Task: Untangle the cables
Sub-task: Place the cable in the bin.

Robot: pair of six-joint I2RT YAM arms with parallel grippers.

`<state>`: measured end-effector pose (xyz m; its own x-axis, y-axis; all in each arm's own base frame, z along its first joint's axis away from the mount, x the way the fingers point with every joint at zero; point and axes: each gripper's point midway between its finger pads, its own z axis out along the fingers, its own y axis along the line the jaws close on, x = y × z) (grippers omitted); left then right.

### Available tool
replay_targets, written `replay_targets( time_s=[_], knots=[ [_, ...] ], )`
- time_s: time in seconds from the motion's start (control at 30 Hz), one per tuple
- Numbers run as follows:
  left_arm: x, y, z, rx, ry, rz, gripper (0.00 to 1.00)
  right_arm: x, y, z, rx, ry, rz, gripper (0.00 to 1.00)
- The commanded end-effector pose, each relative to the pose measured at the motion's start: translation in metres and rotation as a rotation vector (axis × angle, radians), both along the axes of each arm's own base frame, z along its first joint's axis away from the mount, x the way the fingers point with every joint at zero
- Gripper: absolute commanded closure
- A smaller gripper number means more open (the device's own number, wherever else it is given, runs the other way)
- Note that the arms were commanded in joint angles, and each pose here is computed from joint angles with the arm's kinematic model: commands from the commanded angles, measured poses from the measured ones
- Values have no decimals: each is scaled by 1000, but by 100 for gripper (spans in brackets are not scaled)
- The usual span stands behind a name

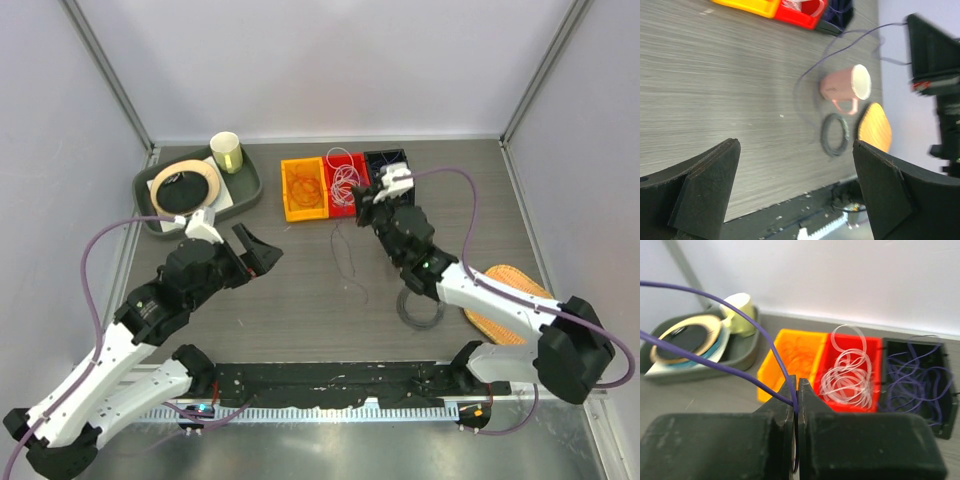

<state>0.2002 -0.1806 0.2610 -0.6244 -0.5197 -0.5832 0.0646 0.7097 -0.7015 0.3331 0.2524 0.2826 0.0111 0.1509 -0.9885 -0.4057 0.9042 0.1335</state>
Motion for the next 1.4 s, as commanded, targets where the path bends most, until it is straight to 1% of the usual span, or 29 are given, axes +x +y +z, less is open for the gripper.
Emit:
replay_targets(
  time_s=[0.0,0.03,0.07,0.13,0.17,0.2,0.23,0.27,0.3,0.33,0.37,0.4,0.43,0.47,0.5,0.53,0.57,0.6,0.63,0.7,0.73,0.8,0.9,1.0,1.07,1.1,1.17,1.2,1.37],
  knots=[
    [5,50,-41,186,18,190,0,51,-32,32,115,7,-147,99],
    [6,52,-45,195,18,201,0,60,-37,36,125,1,-170,99],
    [6,54,-49,206,20,210,0,74,-50,54,148,-30,-211,99],
    [8,58,-60,243,28,220,0,97,-59,56,149,-42,-275,99],
    [9,58,-63,254,31,220,0,108,-69,76,146,-81,-315,99],
    [10,57,-69,277,44,212,0,124,-76,64,114,-62,-381,99],
    [10,57,-71,287,48,209,0,133,-82,69,95,-76,-415,99],
    [11,57,-74,300,54,203,0,143,-87,87,94,-113,-449,99],
    [12,55,-77,313,59,197,0,157,-103,76,44,-104,-546,99],
    [13,55,-78,327,56,191,0,165,-108,77,47,-109,-576,99],
    [13,55,-81,339,57,188,0,172,-116,96,52,-152,-616,99],
    [14,56,-82,349,60,189,0,178,-126,100,19,-169,-656,99],
    [15,57,-83,356,61,193,0,190,-130,86,-13,-153,-694,99],
    [15,58,-84,360,62,196,0,195,-133,104,-1,-189,-718,99],
    [14,58,-86,365,66,194,0,201,-135,103,-19,-190,-736,99],
    [15,59,-85,362,60,198,0,211,-138,94,-74,-177,-766,99],
    [15,58,-85,362,56,198,0,215,-139,106,-69,-204,-784,99],
    [15,59,-86,361,54,199,0,219,-142,106,-78,-205,-808,99],
    [15,59,-84,354,48,200,0,227,-144,94,-116,-194,-828,99],
    [14,60,-87,357,53,199,0,232,-147,101,-116,-231,-858,99],
    [13,60,-87,352,52,199,0,234,-150,100,-165,-237,-877,99],
    [13,60,-86,343,42,201,0,238,-155,102,-179,-245,-927,99],
    [13,62,-87,349,44,207,0,237,-160,109,-200,-263,-929,99],
    [12,62,-91,354,50,208,0,234,-172,116,-186,-271,-925,99],
    [13,62,-91,357,51,209,0,235,-178,115,-185,-251,-904,99],
    [13,61,-91,358,54,206,0,234,-185,125,-130,-266,-882,99],
    [13,62,-92,362,56,207,0,236,-194,121,-115,-245,-851,99],
    [14,62,-94,367,60,207,0,236,-204,123,-78,-244,-852,99],
    [14,62,-94,373,62,210,0,231,-215,132,-71,-267,-770,99]
  ],
)
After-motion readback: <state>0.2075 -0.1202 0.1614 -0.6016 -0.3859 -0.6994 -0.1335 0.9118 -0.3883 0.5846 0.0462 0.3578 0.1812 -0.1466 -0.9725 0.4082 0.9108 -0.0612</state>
